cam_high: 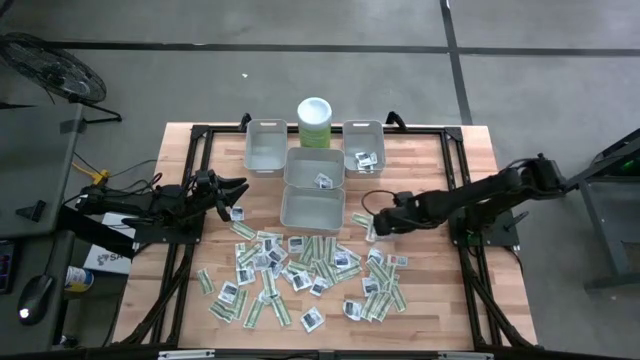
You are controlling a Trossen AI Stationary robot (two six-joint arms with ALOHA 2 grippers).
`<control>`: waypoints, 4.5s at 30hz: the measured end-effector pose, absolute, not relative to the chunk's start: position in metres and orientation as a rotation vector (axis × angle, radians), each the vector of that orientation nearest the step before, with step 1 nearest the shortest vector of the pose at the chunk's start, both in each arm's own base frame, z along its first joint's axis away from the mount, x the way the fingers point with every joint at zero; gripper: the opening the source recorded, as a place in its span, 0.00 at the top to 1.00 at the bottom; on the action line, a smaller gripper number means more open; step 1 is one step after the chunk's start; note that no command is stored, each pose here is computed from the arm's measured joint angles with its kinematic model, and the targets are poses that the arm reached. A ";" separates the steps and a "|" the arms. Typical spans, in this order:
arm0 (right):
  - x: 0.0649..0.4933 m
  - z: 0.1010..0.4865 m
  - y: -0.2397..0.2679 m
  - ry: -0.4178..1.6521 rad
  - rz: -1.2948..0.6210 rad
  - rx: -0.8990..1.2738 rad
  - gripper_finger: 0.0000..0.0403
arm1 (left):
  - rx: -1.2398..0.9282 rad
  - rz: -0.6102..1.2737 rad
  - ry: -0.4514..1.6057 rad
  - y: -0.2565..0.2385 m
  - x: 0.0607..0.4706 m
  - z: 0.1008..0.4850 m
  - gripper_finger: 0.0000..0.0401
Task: Pick & Place First Aid Supplies
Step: Put the ointment pack into the bottom center bin
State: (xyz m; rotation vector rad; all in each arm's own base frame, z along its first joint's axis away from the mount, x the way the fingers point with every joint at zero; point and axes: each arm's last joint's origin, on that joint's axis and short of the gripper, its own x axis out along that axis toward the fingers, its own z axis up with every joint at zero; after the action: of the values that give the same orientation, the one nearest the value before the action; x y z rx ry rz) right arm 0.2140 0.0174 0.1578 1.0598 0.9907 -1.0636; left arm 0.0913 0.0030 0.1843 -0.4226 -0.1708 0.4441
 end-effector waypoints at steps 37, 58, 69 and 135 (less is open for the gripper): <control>0.329 0.218 -0.028 0.443 -0.421 0.810 1.00 | -0.421 0.445 -0.167 0.003 0.091 0.184 0.67; 0.378 0.191 -0.030 0.874 -0.360 0.648 0.98 | -0.405 0.453 -0.128 0.003 0.092 0.180 0.67; 0.377 0.191 -0.029 0.878 -0.383 0.675 0.78 | -0.402 0.454 -0.120 0.003 0.092 0.179 0.67; 0.221 0.121 0.029 1.136 -1.060 1.199 0.98 | -0.401 0.454 -0.120 0.003 0.092 0.179 0.67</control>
State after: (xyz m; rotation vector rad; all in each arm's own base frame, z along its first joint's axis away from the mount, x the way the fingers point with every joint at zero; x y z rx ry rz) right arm 0.2209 0.0286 0.1213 1.1993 1.1365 -1.0605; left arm 0.0916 0.0030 0.1793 -0.4014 -0.1196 0.4543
